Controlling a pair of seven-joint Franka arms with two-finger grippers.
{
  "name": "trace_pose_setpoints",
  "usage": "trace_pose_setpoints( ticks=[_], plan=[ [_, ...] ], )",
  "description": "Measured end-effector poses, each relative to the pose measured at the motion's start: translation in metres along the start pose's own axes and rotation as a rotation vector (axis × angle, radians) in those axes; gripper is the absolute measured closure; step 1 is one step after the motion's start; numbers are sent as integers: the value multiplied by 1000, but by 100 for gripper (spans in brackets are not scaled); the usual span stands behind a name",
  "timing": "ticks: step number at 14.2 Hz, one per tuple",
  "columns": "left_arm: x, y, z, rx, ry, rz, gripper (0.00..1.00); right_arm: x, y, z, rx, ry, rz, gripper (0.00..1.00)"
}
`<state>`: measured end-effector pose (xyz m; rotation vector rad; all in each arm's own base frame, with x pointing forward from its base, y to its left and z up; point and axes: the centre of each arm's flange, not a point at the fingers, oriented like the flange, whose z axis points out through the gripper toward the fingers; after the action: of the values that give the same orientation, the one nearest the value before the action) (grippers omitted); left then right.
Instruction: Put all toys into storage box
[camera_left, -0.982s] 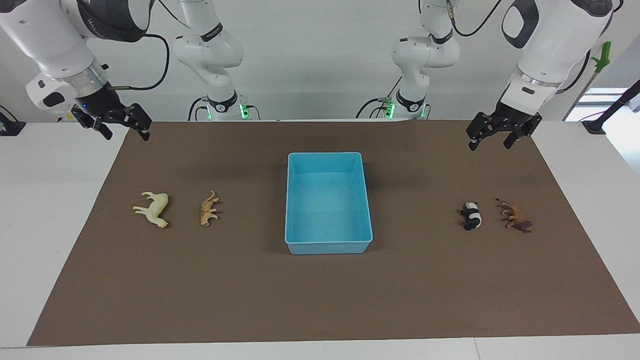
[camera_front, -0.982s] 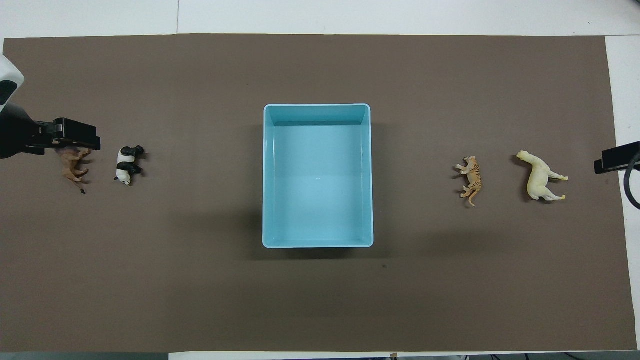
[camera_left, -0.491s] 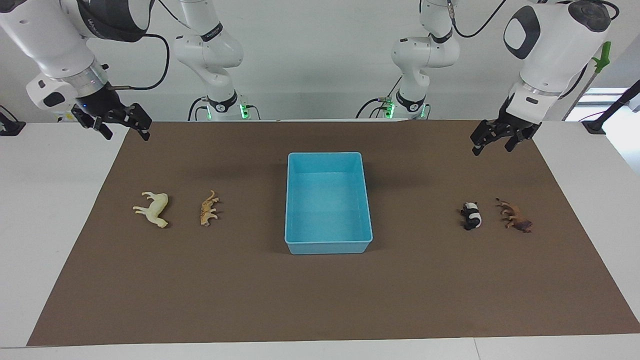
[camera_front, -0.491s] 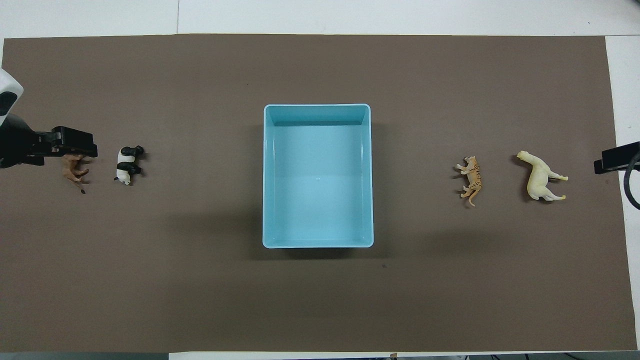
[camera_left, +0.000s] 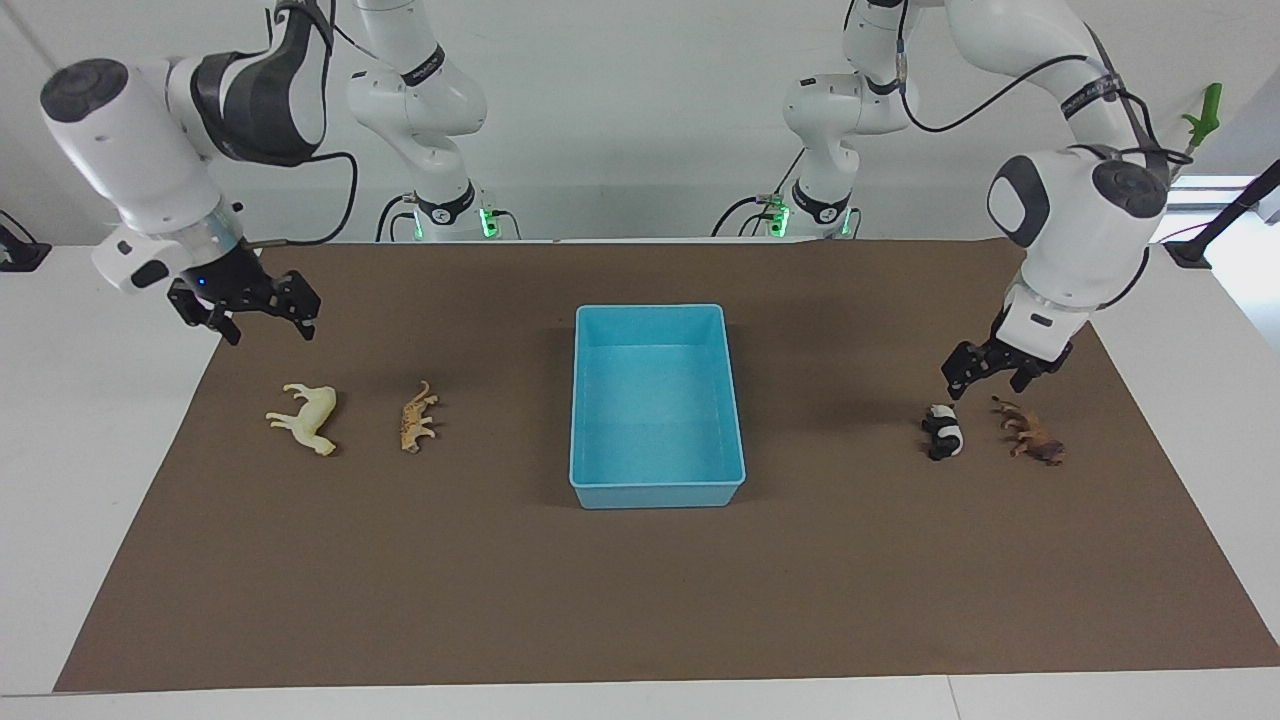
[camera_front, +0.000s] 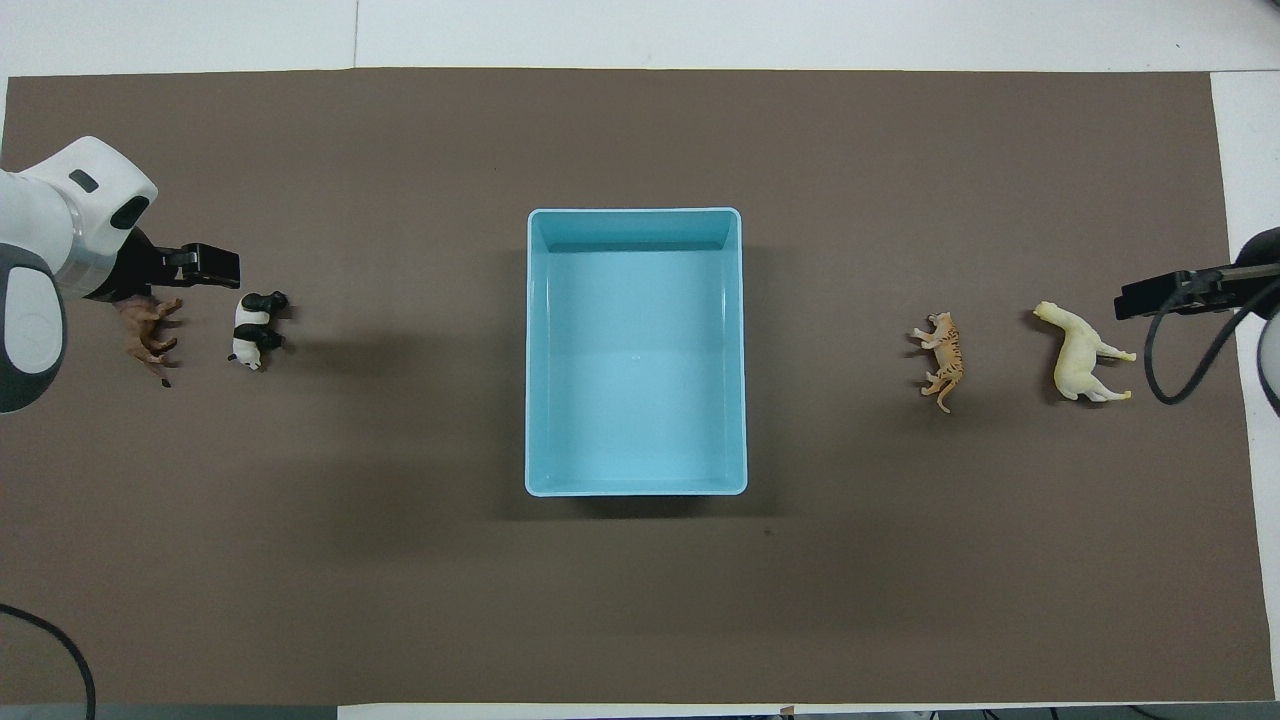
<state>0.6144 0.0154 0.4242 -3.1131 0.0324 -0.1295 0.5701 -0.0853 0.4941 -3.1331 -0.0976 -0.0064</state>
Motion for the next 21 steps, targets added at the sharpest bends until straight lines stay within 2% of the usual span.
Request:
trace_pose_setpoints(
  ticks=[3, 7, 11, 14, 16, 17, 18, 21],
  plan=[
    [1, -27, 47, 8, 17, 21, 0, 18, 6, 66, 3, -21, -66, 0],
    [-2, -22, 90, 3, -20, 38, 0, 0, 17, 131, 11, -50, -104, 0],
    [-7, -18, 101, 0, -33, 45, 0, -17, 33, 140, 21, -94, 72, 0],
    [-12, -14, 112, 1, 0, 49, 0, -22, 34, 142, 18, -101, 176, 0],
    [-14, -13, 114, 0, 5, 49, 0, -23, 34, 149, 15, -92, 202, 0],
    [-14, -13, 114, 0, 5, 48, 8, -23, 34, 154, 13, -86, 206, 0],
    [-14, -13, 115, 0, 4, 47, 10, -23, 35, 160, 11, -79, 208, 0],
    [-15, -13, 115, 0, 3, 45, 7, -24, 42, 175, 9, -79, 221, 0]
  ],
)
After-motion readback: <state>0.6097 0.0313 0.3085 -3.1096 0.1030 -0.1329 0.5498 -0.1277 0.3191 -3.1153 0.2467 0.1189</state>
